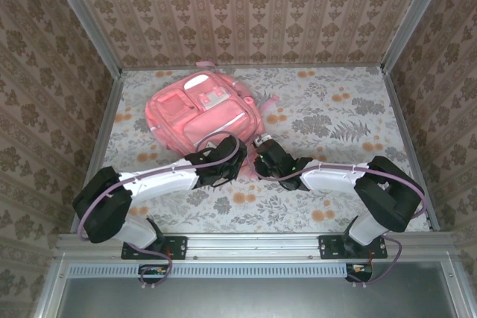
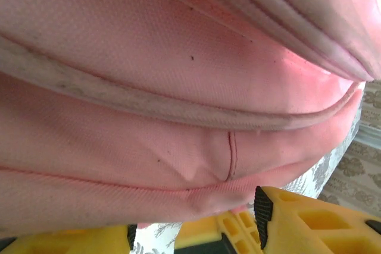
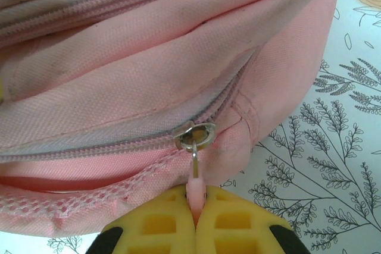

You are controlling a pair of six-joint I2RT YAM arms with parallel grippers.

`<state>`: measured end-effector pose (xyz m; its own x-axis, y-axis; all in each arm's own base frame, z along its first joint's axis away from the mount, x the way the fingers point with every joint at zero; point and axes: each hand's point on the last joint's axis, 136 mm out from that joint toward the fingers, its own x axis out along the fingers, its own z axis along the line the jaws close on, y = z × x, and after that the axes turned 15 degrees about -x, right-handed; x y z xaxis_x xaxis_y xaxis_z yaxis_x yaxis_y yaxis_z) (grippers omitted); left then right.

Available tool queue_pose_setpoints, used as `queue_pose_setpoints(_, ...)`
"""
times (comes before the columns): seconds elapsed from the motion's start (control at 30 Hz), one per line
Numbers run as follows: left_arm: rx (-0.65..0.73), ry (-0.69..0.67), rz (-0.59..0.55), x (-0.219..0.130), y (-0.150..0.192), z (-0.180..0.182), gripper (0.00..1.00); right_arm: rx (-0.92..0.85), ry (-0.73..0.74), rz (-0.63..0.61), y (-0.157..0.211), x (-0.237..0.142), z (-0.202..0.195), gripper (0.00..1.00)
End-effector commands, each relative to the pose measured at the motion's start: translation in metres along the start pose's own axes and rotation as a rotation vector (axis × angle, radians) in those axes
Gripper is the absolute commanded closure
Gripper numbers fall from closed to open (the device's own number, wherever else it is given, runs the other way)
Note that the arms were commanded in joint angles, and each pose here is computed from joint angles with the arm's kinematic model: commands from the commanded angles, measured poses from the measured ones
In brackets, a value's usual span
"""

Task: Pack the student bag
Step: Zip the student bag at the center of the table.

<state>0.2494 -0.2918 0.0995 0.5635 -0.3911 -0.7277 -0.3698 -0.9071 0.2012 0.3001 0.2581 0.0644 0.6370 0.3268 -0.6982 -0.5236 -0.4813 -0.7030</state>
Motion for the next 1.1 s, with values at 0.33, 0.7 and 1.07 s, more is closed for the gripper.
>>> queue_pose_setpoints(0.33, 0.006, -0.054, -0.222, -0.024, -0.055, 0.017, 1.00, -0.021, -0.023, -0.051, -0.015, -0.013, 0.008, 1.00)
queue_pose_setpoints(0.7, 0.011, -0.109, -0.392, -0.118, -0.155, 0.087, 1.00, -0.016, 0.060, -0.004, -0.009, -0.005, -0.022, 1.00)
queue_pose_setpoints(1.07, -0.024, -0.116, -0.310, -0.122, -0.204, 0.089, 1.00, -0.026, 0.000, -0.005, -0.026, 0.000, -0.014, 1.00)
